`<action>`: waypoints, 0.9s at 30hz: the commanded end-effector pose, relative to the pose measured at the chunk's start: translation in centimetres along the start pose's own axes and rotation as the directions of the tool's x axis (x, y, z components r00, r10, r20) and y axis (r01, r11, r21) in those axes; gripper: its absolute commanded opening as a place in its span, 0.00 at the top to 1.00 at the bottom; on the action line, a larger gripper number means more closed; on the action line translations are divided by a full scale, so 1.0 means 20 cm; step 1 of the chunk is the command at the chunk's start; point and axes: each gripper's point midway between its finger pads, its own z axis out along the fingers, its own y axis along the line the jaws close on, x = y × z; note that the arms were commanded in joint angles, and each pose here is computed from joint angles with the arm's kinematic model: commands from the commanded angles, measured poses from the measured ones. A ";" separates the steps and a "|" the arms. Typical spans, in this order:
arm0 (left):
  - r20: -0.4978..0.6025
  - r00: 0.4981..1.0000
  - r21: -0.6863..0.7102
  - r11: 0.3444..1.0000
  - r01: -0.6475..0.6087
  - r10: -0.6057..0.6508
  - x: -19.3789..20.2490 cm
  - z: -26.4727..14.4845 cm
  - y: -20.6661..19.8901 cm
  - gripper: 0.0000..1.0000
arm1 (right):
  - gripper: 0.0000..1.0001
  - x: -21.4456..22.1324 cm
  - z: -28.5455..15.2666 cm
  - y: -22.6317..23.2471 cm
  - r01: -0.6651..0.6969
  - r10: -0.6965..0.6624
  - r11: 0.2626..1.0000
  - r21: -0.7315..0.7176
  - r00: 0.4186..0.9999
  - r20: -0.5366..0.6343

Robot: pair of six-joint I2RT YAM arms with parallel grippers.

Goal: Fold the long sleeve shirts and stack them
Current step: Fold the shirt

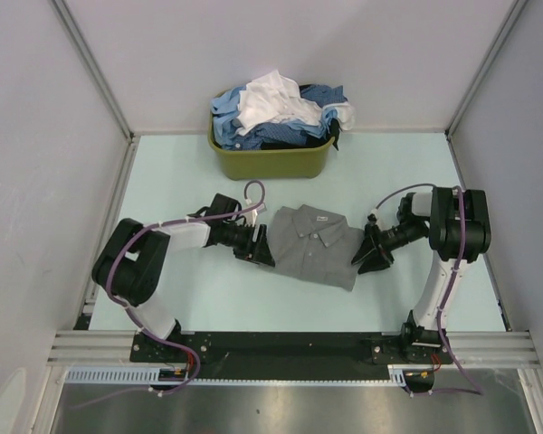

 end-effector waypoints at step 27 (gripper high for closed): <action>0.136 0.991 -0.050 0.999 -0.005 0.012 -0.17 -0.09 0.04 0.37 | 0.56 -0.41 -0.17 -0.09 0.186 -0.216 0.863 0.469 0.976 0.009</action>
